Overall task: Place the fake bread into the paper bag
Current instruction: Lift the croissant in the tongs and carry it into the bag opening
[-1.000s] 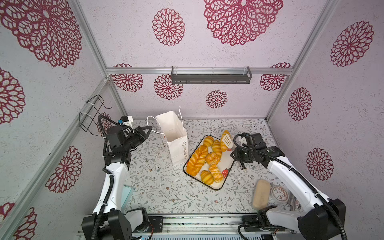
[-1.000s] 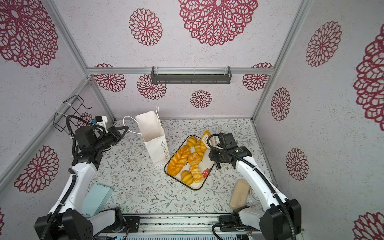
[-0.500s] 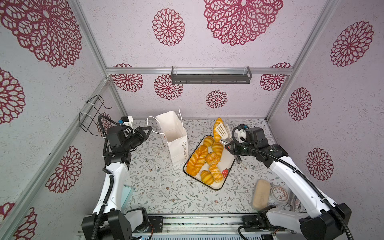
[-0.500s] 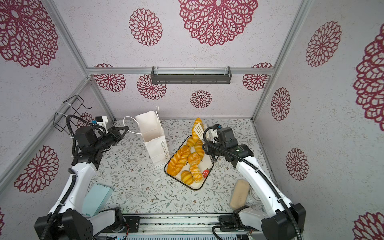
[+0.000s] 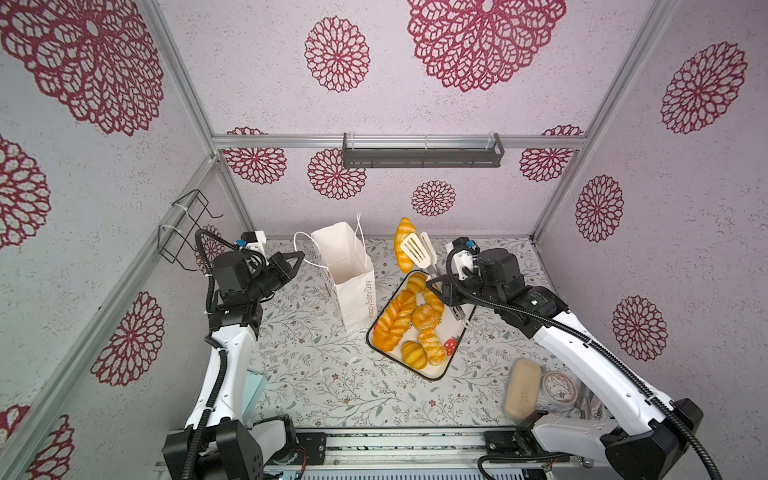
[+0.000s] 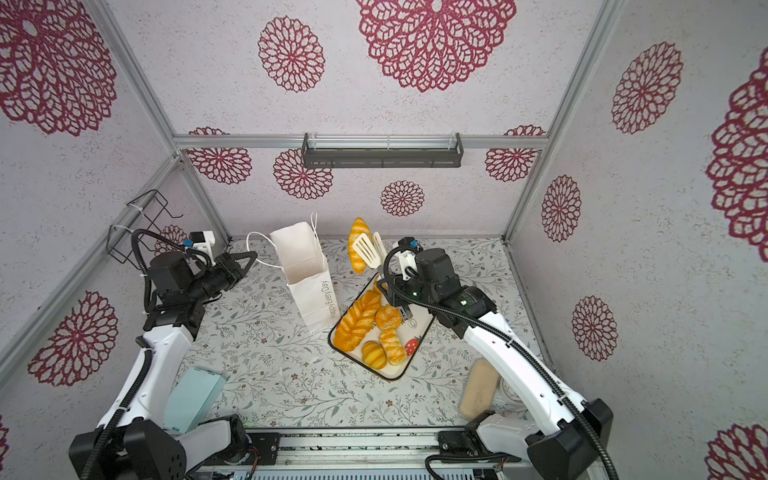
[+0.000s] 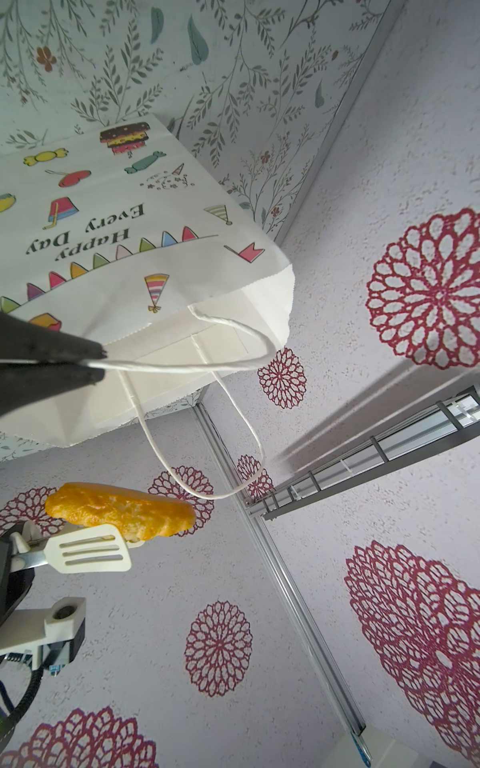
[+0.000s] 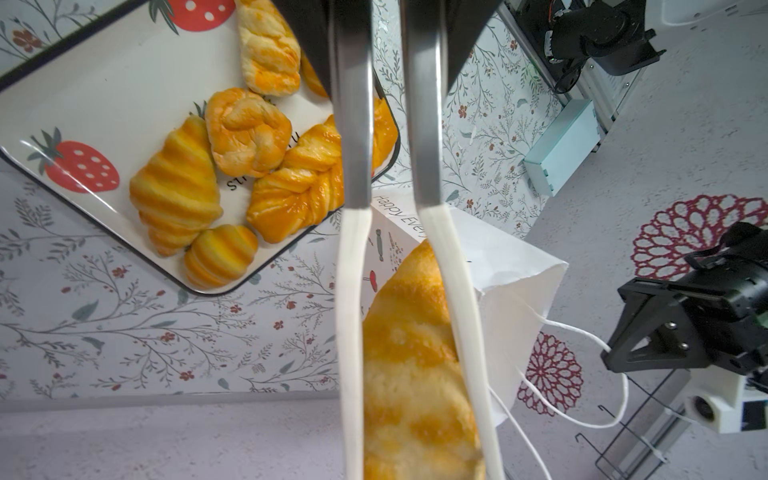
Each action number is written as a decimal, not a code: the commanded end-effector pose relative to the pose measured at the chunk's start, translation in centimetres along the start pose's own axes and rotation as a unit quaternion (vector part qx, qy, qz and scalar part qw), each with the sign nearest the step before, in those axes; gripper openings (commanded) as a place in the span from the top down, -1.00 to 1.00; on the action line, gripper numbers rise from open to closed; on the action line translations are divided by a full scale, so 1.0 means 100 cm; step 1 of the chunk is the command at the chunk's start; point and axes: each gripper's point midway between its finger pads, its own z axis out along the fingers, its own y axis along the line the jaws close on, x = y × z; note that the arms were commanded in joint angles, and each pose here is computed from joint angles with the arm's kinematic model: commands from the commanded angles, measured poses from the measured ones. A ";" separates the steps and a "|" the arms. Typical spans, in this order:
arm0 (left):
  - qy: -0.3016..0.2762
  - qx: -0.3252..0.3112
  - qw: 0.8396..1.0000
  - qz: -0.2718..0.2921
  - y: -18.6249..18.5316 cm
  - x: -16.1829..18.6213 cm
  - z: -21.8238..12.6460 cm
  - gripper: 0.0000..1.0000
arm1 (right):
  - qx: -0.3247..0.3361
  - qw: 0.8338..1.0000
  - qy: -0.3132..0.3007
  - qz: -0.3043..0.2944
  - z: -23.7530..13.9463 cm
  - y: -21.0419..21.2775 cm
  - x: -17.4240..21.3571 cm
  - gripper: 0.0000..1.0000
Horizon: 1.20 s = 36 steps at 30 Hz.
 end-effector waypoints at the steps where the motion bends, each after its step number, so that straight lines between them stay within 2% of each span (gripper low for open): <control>1: -0.006 0.016 1.000 0.012 -0.010 -0.003 -0.001 1.00 | -0.050 0.996 -0.061 -0.041 -0.007 0.035 -0.038 0.39; 15: -0.004 0.014 1.000 0.014 -0.010 -0.001 -0.002 1.00 | -0.130 0.985 -0.084 -0.076 0.006 0.090 -0.055 0.39; 24: -0.002 0.011 1.000 0.014 -0.009 0.000 -0.003 1.00 | -0.157 0.980 -0.062 -0.106 0.028 0.124 -0.048 0.38; 30: -0.002 0.012 1.000 0.015 -0.010 0.001 -0.003 1.00 | -0.167 0.980 -0.044 -0.099 0.048 0.132 -0.044 0.38; 36: -0.001 0.012 1.000 0.017 -0.010 0.002 -0.004 1.00 | -0.140 0.986 -0.019 -0.090 0.071 0.123 -0.040 0.37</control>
